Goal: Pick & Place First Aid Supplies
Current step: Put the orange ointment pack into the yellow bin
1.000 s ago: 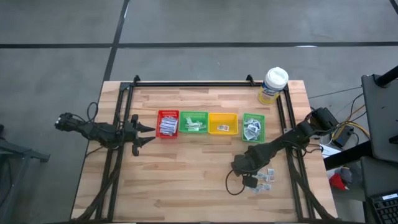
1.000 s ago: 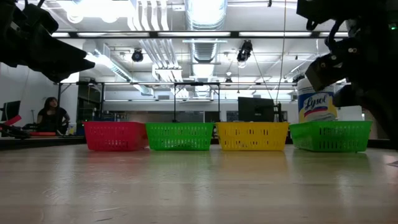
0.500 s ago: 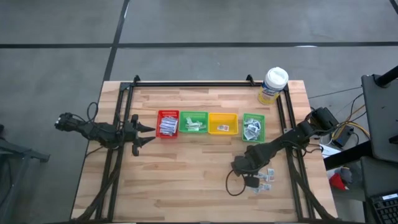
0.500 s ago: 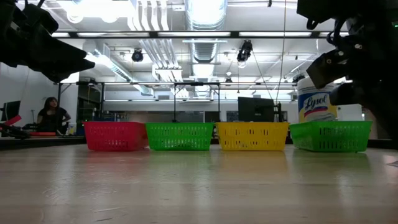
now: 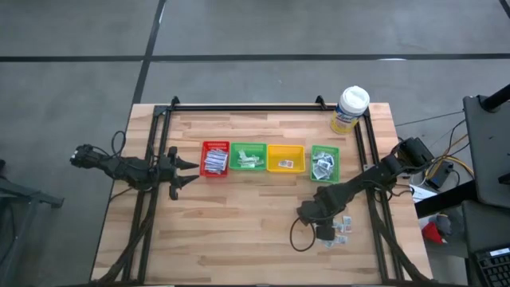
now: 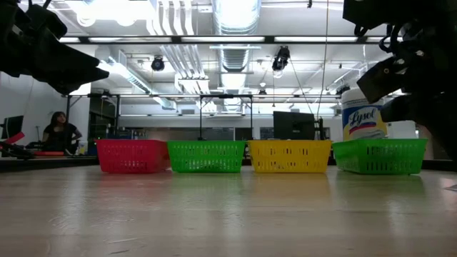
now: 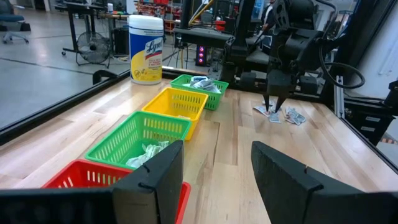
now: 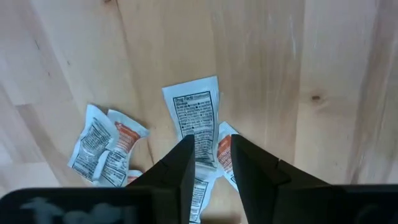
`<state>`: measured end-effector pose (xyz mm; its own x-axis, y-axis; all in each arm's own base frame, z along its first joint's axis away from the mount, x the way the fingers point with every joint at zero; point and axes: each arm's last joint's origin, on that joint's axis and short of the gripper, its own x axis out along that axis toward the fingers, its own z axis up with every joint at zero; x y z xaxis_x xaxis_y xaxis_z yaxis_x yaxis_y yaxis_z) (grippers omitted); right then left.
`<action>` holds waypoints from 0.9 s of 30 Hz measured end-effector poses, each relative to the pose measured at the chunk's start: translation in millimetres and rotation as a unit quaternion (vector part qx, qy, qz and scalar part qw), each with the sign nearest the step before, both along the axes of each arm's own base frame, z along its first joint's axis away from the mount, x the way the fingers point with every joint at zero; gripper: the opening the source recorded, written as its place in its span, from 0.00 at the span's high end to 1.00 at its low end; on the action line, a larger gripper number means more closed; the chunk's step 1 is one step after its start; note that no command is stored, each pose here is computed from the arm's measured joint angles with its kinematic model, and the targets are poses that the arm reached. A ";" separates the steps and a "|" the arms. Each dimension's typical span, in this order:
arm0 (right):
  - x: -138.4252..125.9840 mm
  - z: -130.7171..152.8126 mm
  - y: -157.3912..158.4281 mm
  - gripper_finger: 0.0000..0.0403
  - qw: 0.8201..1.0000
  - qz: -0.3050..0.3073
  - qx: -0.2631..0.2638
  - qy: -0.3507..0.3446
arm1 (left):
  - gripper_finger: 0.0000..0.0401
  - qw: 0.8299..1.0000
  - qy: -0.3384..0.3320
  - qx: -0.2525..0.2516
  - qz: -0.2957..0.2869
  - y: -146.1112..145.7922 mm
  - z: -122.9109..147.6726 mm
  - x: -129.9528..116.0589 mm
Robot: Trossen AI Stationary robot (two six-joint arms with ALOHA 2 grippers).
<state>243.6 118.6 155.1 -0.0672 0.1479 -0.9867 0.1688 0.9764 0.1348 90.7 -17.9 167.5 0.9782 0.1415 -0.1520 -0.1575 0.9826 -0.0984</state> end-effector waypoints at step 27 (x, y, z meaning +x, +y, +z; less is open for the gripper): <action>-0.4 -21.0 -0.6 0.94 1.000 0.012 -0.012 0.016 | 0.53 1.000 0.000 0.000 0.000 0.0 0.0 0.0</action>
<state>243.2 118.0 134.1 -0.1015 0.1219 -0.9873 0.1481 0.9832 0.1062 90.7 -17.9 167.5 0.9782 0.1414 -0.1520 -0.1573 0.9827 -0.0980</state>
